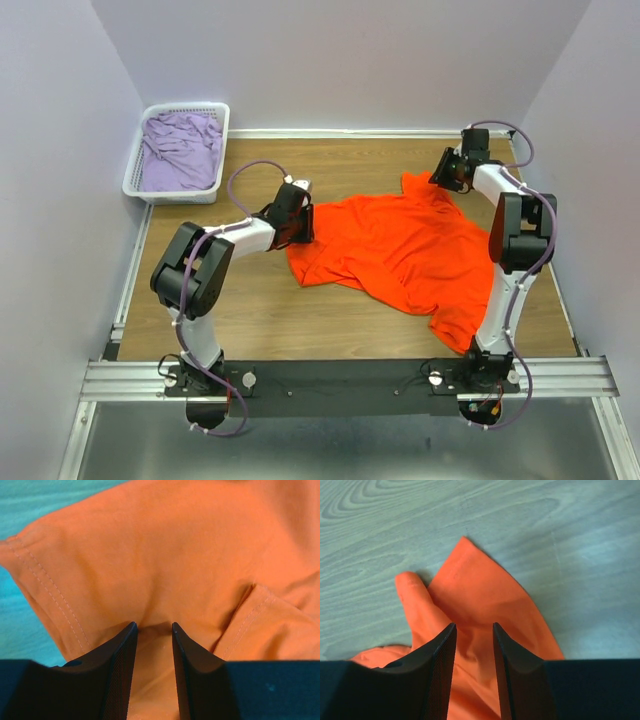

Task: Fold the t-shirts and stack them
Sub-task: Flatten the tshirt out

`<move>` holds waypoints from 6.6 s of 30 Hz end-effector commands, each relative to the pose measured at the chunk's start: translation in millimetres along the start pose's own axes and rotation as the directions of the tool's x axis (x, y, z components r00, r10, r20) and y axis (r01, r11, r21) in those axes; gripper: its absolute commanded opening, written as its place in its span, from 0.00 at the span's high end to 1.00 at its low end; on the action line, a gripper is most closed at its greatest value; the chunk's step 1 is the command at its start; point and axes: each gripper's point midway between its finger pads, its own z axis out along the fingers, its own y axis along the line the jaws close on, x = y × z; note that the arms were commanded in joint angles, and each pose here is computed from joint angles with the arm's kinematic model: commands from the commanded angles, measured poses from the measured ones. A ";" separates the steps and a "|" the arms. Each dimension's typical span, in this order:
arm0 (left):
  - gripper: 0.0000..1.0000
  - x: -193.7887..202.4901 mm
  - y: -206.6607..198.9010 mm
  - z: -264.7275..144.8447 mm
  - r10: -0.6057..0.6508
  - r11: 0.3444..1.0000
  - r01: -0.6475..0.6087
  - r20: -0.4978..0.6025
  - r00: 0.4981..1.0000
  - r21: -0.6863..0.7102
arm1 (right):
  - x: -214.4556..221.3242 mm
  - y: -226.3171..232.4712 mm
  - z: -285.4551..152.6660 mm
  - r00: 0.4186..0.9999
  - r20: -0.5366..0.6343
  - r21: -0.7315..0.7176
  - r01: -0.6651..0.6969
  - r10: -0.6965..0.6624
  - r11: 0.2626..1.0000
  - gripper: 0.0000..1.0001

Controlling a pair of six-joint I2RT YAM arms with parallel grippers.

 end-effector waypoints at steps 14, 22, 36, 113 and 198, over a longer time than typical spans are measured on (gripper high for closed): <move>0.58 48.9 48.2 -19.4 -0.033 0.994 0.013 -0.176 0.984 -0.112 | 5.9 -46.5 68.9 0.993 -0.028 0.042 -0.114 0.116 0.993 0.58; 0.58 19.1 43.8 -1.8 -0.011 0.996 -0.003 -0.159 0.987 -0.090 | -15.1 -87.4 75.0 0.986 0.020 0.091 -0.164 0.163 0.982 0.56; 0.56 -38.8 80.1 55.1 -0.066 0.993 0.048 -0.169 0.983 -0.110 | -45.6 -93.4 106.4 0.980 0.063 0.026 -0.190 0.188 0.981 0.49; 0.17 -67.5 104.8 -223.3 -0.045 0.937 0.182 0.415 0.909 -0.297 | 312.7 322.4 -149.1 0.676 -0.088 -0.833 0.353 -0.731 0.427 0.99; 0.32 127.7 -69.4 -33.1 0.385 0.910 -0.298 -0.323 0.864 0.288 | -36.6 -46.2 122.0 0.989 -0.017 -0.060 -0.149 0.148 0.987 0.78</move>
